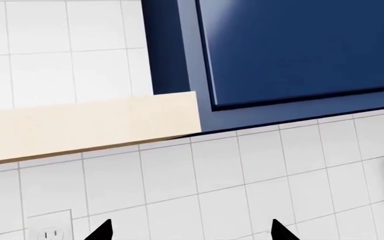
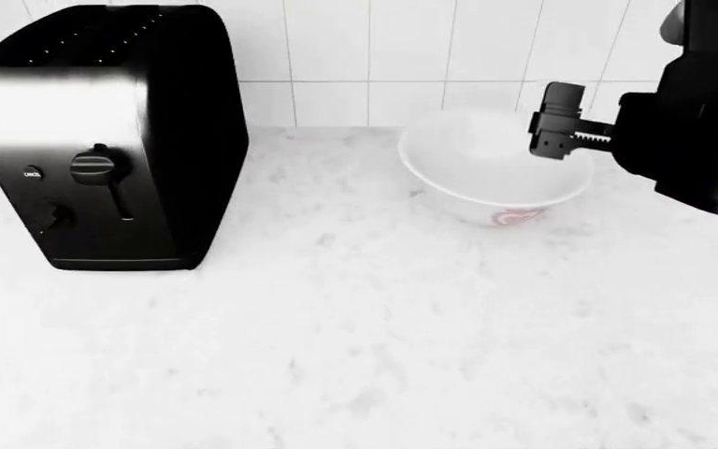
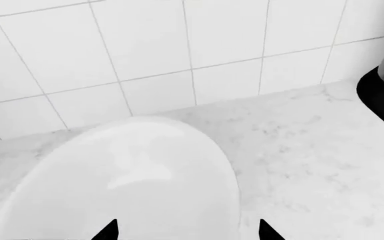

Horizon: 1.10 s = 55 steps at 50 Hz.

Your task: Place the two vegetables and bowl onto the tray for setting up a vegetable dip station.

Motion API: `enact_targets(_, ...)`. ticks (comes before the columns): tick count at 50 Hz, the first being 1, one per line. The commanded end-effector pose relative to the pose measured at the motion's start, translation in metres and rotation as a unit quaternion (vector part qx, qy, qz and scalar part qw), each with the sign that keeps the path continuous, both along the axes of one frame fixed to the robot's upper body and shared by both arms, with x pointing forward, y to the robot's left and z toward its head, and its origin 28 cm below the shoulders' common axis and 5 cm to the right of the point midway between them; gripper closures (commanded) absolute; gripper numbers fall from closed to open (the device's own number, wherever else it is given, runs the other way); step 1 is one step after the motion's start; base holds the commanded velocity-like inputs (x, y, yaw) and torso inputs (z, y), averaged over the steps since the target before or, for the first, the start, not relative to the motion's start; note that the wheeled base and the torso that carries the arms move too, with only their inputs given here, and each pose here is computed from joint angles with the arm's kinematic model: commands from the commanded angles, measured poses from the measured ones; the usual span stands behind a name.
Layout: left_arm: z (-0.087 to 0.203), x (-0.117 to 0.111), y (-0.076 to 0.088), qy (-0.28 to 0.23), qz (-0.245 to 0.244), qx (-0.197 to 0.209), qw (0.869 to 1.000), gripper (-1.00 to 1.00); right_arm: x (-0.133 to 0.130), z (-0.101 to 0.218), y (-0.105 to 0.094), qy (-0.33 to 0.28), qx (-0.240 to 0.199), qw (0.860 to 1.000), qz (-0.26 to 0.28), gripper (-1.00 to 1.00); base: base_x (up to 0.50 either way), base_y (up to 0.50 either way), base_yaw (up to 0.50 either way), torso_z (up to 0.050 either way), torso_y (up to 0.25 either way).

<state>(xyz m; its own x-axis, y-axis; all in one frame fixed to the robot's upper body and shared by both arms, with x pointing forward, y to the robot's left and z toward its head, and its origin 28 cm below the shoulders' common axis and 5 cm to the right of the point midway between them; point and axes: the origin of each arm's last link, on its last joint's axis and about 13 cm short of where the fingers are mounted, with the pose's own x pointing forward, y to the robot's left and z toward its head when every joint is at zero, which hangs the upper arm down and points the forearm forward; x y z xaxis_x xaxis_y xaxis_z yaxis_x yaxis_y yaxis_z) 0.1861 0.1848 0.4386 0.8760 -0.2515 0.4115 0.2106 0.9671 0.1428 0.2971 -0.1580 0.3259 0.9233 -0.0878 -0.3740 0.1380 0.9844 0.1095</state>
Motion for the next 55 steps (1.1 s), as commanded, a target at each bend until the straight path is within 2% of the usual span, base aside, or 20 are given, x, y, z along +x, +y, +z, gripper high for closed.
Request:
enact_targets(1,0.0,0.0,0.0,0.001,-0.001,0.0,1.0,-1.0,0.005,-0.012,-0.003,0.021,0.004,1.0,-0.01,-1.0,0.0,0.0,0.0,0.0,0.0)
enact_targets(26,0.0,0.0,-0.001,0.0,-0.002,0.001,1.0,-1.0,0.014,-0.036,-0.01,0.053,0.023,0.998,-0.02,-1.0,0.0,0.0,0.0,0.0,0.0)
enact_targets(53,-0.001,0.0,-0.002,0.002,-0.006,0.003,1.0,-1.0,0.019,-0.046,-0.005,0.052,0.031,0.998,-0.004,-1.0,0.0,0.0,0.0,0.0,0.0)
enact_targets(54,-0.001,0.0,-0.002,0.002,-0.006,0.003,1.0,-1.0,0.019,-0.046,-0.005,0.05,0.034,0.998,-0.004,1.0,0.0,0.0,0.0,0.0,0.0)
enact_targets(55,-0.001,0.0,-0.002,0.002,-0.006,0.003,1.0,-1.0,0.019,-0.045,-0.005,0.045,0.038,0.998,-0.004,1.0,0.0,0.0,0.0,0.0,0.0)
